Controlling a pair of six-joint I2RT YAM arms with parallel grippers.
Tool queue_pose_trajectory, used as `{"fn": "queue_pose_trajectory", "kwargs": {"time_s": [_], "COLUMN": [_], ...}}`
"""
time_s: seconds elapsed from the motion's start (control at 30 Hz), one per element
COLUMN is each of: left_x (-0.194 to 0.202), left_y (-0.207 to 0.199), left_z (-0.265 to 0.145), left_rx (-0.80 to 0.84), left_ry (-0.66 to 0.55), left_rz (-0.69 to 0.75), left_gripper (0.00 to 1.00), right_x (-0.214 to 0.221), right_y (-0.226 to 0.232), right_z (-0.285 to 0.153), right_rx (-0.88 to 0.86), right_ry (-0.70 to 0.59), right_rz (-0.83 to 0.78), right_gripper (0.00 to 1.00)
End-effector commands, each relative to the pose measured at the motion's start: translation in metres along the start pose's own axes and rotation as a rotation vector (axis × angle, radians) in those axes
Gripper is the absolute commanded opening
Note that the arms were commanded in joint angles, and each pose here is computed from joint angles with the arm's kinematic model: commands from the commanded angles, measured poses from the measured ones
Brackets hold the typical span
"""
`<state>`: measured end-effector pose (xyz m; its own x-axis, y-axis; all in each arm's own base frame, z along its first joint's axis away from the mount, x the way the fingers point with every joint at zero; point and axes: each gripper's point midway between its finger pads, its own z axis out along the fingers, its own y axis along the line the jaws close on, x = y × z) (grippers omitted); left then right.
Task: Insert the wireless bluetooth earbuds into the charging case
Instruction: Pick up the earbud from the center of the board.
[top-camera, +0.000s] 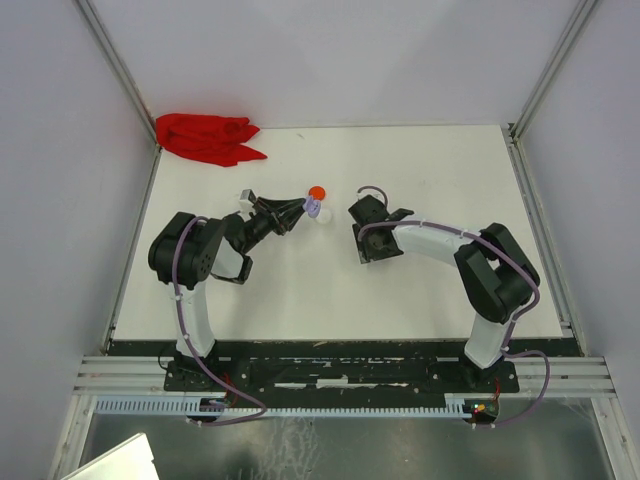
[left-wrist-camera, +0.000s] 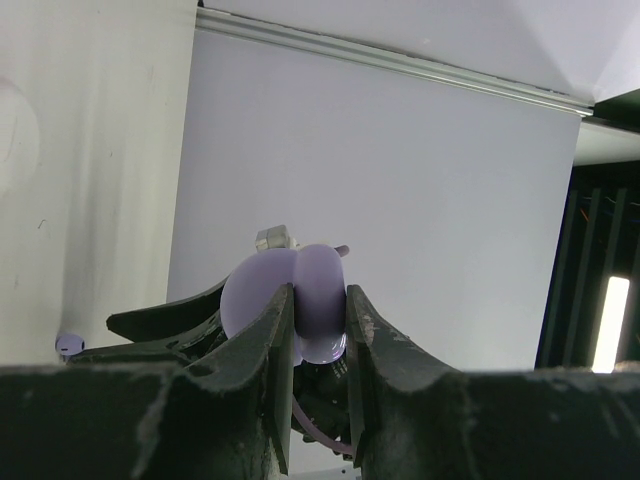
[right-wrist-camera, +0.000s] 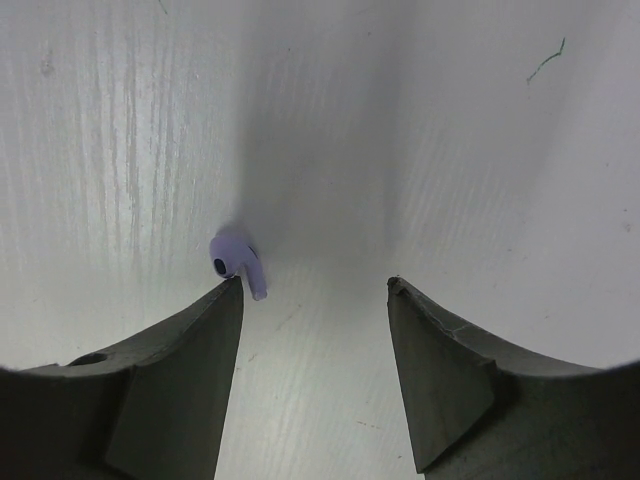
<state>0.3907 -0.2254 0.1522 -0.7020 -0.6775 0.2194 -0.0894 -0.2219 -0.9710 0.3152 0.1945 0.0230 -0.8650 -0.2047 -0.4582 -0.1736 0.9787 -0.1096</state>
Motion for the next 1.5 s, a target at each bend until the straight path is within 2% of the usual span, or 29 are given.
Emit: {"fn": "queue_pose_trajectory", "kwargs": {"time_s": [0.0,0.3,0.63,1.47], "left_x": [0.020,0.020,0.021,0.021], "left_y": [-0.053,-0.054,-0.056,-0.056], "left_z": [-0.009,-0.008,-0.007,-0.010], "left_rx": [0.198,0.201,0.205,0.202], "left_ry": [0.066,0.068,0.071,0.065], "left_rz": [0.151,0.151,0.149,0.154], "left_gripper": [0.03,0.03,0.03,0.03], "right_x": [-0.022,-0.029,-0.033,-0.026], "right_y": [0.013,0.028,0.037,0.033], "right_z": [-0.010,-0.015,-0.003,0.008], "right_rx": [-0.030,-0.091,-0.111,-0.130], "right_ry": [-0.061,-0.083,-0.057,0.000], "right_rz": [-0.010,-0.073,-0.118,-0.083], "right_gripper": [0.68,0.64,0.49,0.36]}}
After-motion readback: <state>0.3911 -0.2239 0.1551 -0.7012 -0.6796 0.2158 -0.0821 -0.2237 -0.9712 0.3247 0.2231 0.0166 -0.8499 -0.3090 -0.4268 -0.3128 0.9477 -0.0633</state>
